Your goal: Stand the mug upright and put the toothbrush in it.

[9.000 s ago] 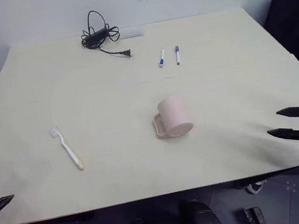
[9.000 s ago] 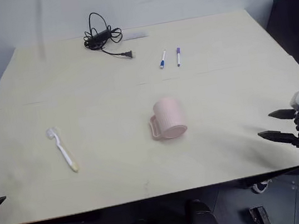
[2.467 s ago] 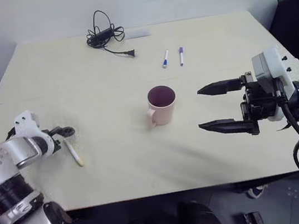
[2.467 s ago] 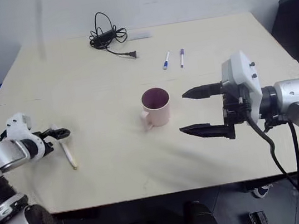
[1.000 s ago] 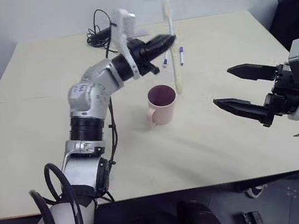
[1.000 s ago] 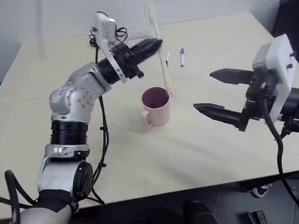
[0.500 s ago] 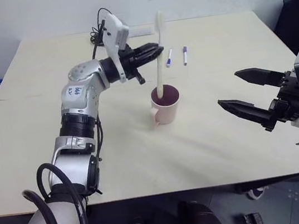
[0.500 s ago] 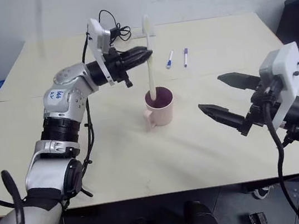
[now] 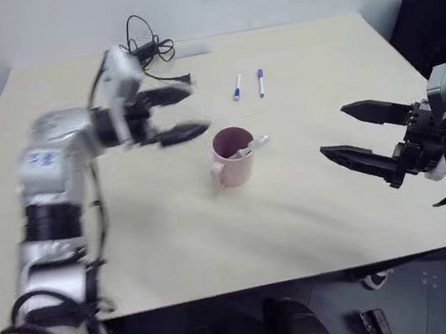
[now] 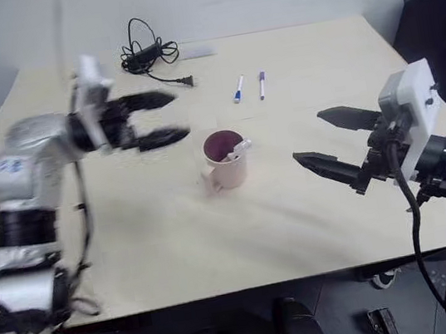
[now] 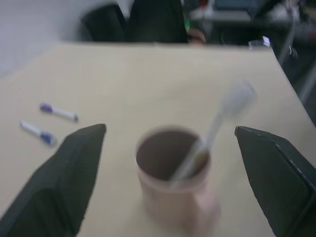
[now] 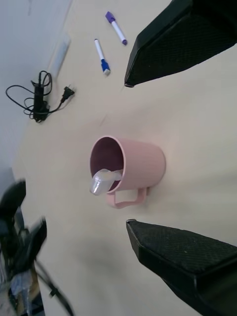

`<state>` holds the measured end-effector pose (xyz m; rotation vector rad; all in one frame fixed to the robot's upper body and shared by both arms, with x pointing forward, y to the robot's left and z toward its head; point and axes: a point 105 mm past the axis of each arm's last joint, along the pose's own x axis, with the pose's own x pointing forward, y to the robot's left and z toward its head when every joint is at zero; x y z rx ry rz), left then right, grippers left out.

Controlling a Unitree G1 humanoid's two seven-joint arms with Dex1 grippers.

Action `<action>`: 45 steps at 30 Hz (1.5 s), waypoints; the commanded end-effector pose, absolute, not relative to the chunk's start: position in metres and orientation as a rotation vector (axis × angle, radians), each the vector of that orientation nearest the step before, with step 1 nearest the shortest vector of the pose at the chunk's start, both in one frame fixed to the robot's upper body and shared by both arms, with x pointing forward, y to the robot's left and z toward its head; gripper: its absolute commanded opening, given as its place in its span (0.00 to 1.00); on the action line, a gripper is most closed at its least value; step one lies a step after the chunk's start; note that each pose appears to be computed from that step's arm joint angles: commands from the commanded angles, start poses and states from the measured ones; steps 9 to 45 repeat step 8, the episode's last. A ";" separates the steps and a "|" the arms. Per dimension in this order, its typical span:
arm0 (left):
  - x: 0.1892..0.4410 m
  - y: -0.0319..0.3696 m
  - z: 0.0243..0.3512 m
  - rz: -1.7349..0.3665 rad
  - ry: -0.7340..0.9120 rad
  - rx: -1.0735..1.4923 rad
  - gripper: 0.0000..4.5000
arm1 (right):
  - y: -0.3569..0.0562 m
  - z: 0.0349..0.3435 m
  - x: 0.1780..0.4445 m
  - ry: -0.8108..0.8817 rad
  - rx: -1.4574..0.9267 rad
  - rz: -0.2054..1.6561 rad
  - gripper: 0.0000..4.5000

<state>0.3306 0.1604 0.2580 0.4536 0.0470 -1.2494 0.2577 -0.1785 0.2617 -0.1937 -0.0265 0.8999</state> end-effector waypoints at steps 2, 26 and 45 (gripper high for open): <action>0.297 0.209 0.259 -1.239 0.193 0.705 0.97 | -0.193 0.256 0.258 0.043 -0.243 0.959 1.00; 0.278 0.243 0.277 -1.126 0.219 0.690 0.97 | -0.215 0.244 0.272 0.074 -0.260 0.921 1.00; 0.278 0.243 0.277 -1.126 0.219 0.690 0.97 | -0.215 0.244 0.272 0.074 -0.260 0.921 1.00</action>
